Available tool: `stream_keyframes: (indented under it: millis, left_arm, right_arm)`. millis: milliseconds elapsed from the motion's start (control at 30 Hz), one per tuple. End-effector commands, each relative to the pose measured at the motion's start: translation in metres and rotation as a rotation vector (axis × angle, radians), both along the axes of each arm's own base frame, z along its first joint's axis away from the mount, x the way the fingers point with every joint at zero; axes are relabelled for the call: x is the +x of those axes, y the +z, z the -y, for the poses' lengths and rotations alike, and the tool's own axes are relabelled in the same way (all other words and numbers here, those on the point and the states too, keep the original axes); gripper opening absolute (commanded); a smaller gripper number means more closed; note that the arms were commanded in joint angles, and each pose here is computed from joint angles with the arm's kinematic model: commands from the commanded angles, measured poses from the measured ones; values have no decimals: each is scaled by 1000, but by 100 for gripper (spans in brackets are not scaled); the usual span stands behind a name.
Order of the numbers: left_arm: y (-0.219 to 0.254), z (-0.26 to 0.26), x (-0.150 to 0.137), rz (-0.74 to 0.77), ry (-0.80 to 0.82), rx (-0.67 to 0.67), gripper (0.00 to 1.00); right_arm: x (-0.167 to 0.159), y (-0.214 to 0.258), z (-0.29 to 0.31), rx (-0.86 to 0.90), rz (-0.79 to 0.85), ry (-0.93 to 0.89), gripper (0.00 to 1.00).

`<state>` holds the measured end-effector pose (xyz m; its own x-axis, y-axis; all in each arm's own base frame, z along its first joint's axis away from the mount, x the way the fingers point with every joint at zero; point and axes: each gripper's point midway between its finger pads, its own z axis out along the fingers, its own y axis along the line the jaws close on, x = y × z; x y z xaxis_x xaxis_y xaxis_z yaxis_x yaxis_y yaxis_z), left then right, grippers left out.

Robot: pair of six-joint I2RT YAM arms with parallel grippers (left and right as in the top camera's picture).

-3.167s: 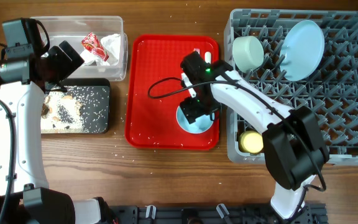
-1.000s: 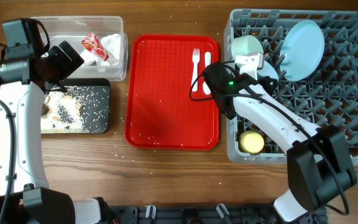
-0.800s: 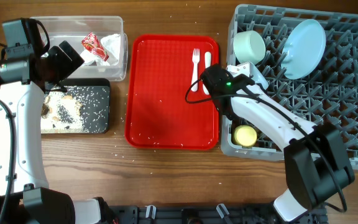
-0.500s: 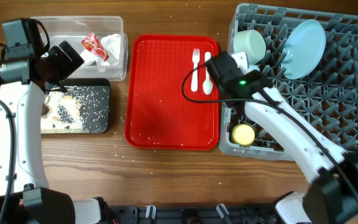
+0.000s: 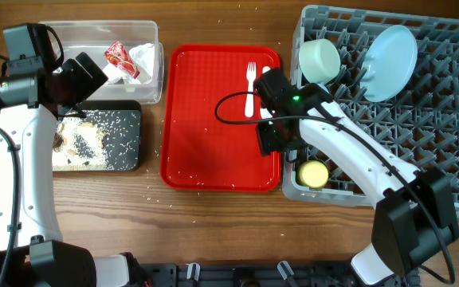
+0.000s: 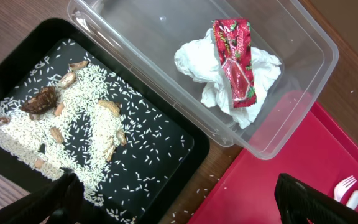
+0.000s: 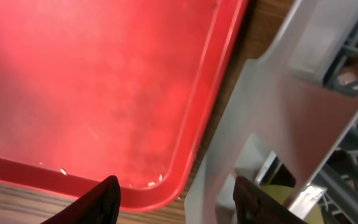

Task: Sort waste into correct bins and load items into the dishwasher rack
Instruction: 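Grasp the white fork on the red tray with the right gripper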

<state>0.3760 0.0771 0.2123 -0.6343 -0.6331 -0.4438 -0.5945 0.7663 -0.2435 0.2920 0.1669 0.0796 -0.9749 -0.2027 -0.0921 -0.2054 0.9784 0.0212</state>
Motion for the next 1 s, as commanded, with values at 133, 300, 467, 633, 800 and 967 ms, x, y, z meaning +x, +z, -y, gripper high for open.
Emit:
stream_keyframes:
  millis: [133,300,467,633,800,967]
  left_arm:
    - [3,-1,1,11,5,0,100]
    - [3,-1,1,11,5,0,100]
    - [3,-1,1,11,5,0,100]
    - [3,-1,1,11,5,0,100]
    - [3,-1,1,11,5,0,100]
    - [3,-1,1,11,5,0,100]
  right_arm:
    - [10,1,16,-83,48,-37,62]
    - [60,44,-37,195,199,-34,65]
    - [131,69,-35,178,197,-64,63]
    - [160,-12,-45,127,95,-183,58]
    - [203,-55,-59,154,204,-246,46]
    - [204,-93,-63,159,162,-305,40]
